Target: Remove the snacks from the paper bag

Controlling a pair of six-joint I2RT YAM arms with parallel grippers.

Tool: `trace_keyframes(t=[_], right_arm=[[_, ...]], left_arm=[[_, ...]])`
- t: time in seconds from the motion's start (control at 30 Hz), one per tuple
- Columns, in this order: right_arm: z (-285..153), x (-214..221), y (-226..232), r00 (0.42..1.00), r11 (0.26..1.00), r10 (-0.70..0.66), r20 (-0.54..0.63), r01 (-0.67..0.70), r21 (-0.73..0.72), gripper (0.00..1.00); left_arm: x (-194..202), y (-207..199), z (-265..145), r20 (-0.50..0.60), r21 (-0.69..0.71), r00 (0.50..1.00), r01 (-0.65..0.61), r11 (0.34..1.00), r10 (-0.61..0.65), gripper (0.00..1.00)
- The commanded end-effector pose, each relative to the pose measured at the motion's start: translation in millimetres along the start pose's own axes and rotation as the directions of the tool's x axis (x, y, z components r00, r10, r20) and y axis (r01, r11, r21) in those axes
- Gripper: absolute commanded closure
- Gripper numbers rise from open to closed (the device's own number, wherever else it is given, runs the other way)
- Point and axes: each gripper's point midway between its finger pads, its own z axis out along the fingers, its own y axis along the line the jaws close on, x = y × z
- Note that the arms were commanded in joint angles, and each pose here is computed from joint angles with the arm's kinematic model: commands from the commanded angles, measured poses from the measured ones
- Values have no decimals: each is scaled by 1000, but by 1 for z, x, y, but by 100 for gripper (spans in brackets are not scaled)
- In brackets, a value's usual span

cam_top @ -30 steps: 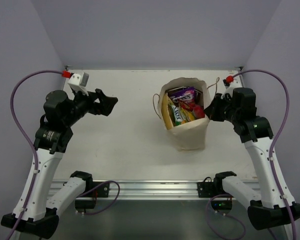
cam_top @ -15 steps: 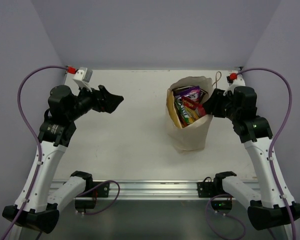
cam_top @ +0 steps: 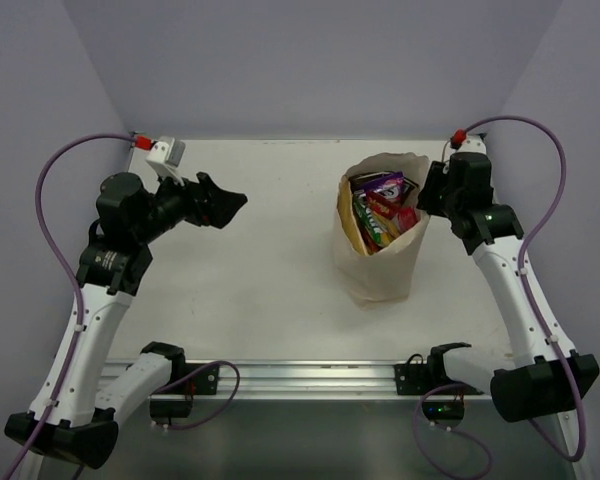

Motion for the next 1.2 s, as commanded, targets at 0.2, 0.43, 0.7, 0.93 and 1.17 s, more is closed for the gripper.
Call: trace_keyframes(t=[0.2, 0.43, 0.7, 0.93, 1.17], right_arm=[[-35, -78, 12, 973, 995, -83, 214, 92, -30, 100], [-68, -118, 36, 929, 967, -171, 329, 223, -126, 100], [-70, -85, 72, 912, 894, -219, 346, 329, -303, 100], [-73, -39, 89, 924, 849, -226, 307, 341, -403, 100], [-84, -15, 95, 935, 821, -230, 271, 336, -462, 100]], left_arm=[[-1, -15, -4, -8, 81, 996, -87, 993, 88, 0], [0, -18, 2, -36, 108, 995, -90, 990, 94, 2], [11, -55, 28, -75, 154, 990, -107, 982, 120, 3], [45, -99, 60, -120, 182, 985, -103, 978, 126, 3], [65, -129, 81, -101, 213, 990, -76, 974, 100, 4]])
